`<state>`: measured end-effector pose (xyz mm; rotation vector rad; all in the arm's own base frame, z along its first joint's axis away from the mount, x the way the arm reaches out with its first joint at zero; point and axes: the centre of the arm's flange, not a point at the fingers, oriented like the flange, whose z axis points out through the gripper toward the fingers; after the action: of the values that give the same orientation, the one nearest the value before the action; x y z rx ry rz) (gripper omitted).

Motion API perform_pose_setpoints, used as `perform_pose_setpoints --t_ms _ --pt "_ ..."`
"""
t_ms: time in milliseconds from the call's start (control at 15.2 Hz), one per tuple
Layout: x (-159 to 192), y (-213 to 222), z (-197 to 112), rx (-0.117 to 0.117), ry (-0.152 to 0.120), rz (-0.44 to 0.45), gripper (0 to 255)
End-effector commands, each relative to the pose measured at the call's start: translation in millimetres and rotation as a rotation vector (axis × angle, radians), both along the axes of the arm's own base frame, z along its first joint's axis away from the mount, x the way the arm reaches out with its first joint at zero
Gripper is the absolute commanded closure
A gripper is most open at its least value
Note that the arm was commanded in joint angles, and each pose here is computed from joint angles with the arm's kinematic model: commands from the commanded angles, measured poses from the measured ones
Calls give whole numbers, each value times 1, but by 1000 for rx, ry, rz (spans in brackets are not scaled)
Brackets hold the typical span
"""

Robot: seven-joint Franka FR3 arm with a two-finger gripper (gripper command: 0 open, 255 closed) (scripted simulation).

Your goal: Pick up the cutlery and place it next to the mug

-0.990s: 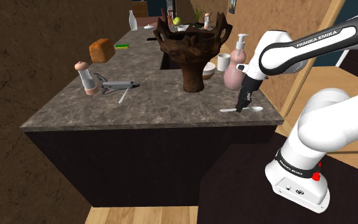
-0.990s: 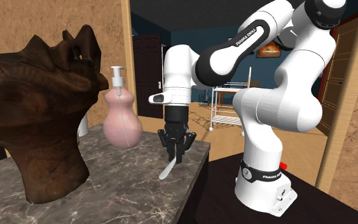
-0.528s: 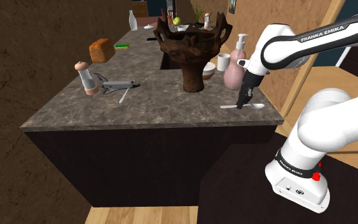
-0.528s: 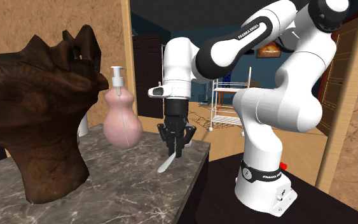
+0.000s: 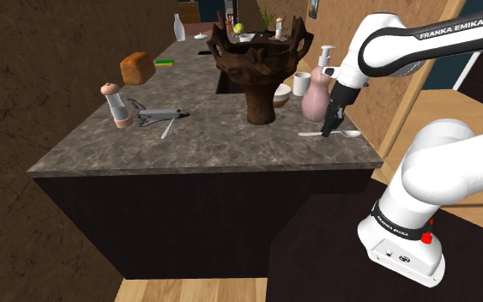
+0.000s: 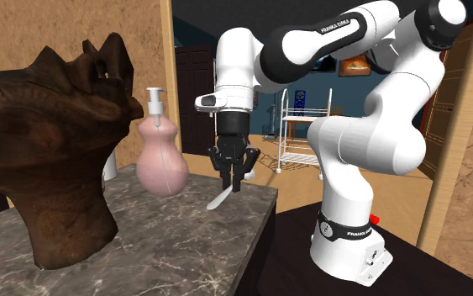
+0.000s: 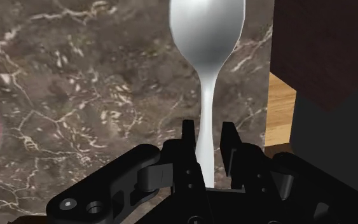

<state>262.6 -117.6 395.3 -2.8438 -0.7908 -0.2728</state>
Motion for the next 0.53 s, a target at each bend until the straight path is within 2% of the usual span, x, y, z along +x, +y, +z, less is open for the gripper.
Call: perform_pose_setpoints --t_ms 0,462 --pt "0 -1 12 0 0 0 255" --pt "0 -1 49 0 0 0 255"
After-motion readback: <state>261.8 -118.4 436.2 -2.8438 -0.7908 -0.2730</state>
